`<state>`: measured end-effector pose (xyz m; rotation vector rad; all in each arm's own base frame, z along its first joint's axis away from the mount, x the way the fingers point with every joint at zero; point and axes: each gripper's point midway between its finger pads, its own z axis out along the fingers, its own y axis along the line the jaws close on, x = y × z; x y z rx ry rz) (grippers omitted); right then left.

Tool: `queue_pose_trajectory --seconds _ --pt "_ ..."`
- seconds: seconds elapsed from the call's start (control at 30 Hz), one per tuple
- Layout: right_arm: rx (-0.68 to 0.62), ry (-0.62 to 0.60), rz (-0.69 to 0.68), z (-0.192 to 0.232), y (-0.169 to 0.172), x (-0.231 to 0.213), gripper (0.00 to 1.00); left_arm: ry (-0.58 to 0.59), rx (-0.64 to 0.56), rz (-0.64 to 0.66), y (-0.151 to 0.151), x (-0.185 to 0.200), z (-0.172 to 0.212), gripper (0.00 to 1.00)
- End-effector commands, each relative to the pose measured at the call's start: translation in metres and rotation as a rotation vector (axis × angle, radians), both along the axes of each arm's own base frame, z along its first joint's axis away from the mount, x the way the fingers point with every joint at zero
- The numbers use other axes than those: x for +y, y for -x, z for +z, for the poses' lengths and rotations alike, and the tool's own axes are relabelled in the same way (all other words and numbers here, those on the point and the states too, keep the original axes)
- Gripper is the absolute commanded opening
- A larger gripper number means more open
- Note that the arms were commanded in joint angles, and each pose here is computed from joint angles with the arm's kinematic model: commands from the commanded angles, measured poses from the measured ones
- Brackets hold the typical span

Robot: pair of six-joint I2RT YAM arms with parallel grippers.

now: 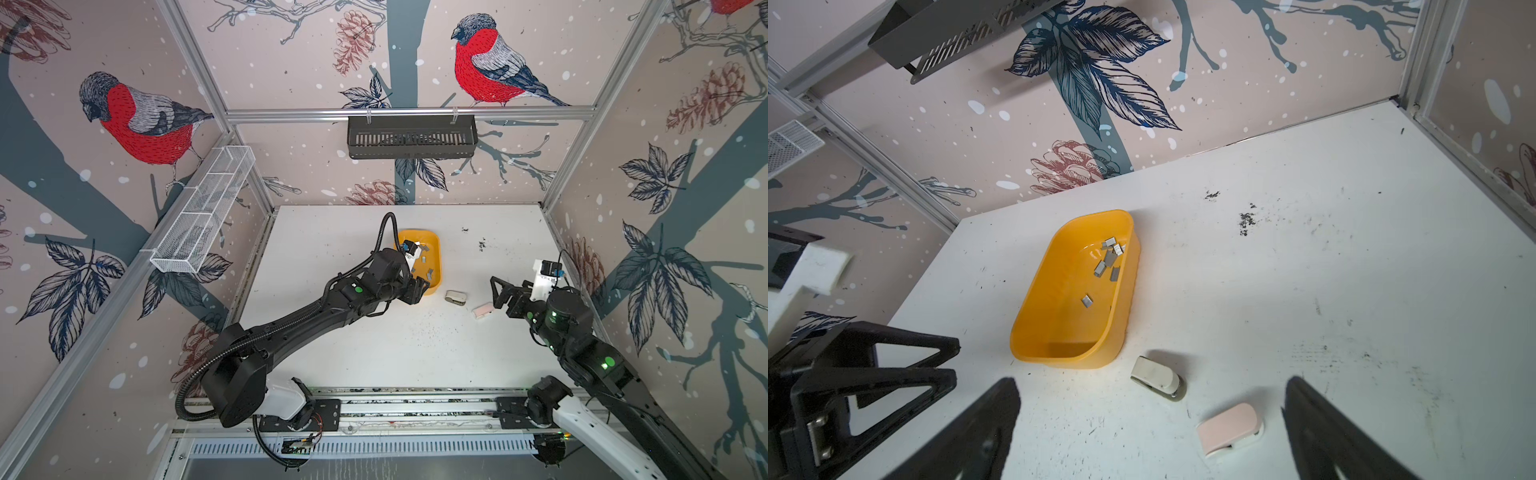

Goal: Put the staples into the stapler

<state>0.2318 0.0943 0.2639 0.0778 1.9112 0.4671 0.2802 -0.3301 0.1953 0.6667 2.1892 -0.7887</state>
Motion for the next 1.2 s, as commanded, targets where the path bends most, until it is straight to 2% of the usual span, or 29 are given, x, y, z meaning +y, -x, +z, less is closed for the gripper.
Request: queue_pose_trajectory --seconds 0.0,0.17,0.4,0.57,0.73,0.93,1.17 --pt "0.001 0.032 0.069 0.009 0.012 0.004 1.00 0.061 -0.087 -0.204 0.008 -0.036 0.020 0.65" --pt "0.036 0.039 0.111 0.017 0.025 0.004 1.00 -0.094 -0.137 -0.432 0.018 -0.072 -0.001 0.67" --pt "0.070 0.065 0.205 0.008 0.036 0.015 0.99 -0.239 -0.175 -0.634 0.012 -0.105 -0.030 0.67" --pt "0.034 0.034 0.205 0.004 0.038 0.015 1.00 -0.365 -0.114 -0.787 0.014 -0.111 -0.064 0.64" --pt "-0.005 0.013 0.179 0.009 0.040 0.007 0.99 -0.446 -0.121 -0.803 0.002 -0.112 -0.094 0.64" --pt "-0.008 0.016 0.184 0.009 0.038 0.007 1.00 -0.458 -0.183 -0.761 -0.016 -0.123 -0.101 0.64" --pt "-0.004 0.019 0.184 0.007 0.035 0.006 1.00 -0.504 -0.195 -0.743 -0.032 -0.130 -0.116 0.62"
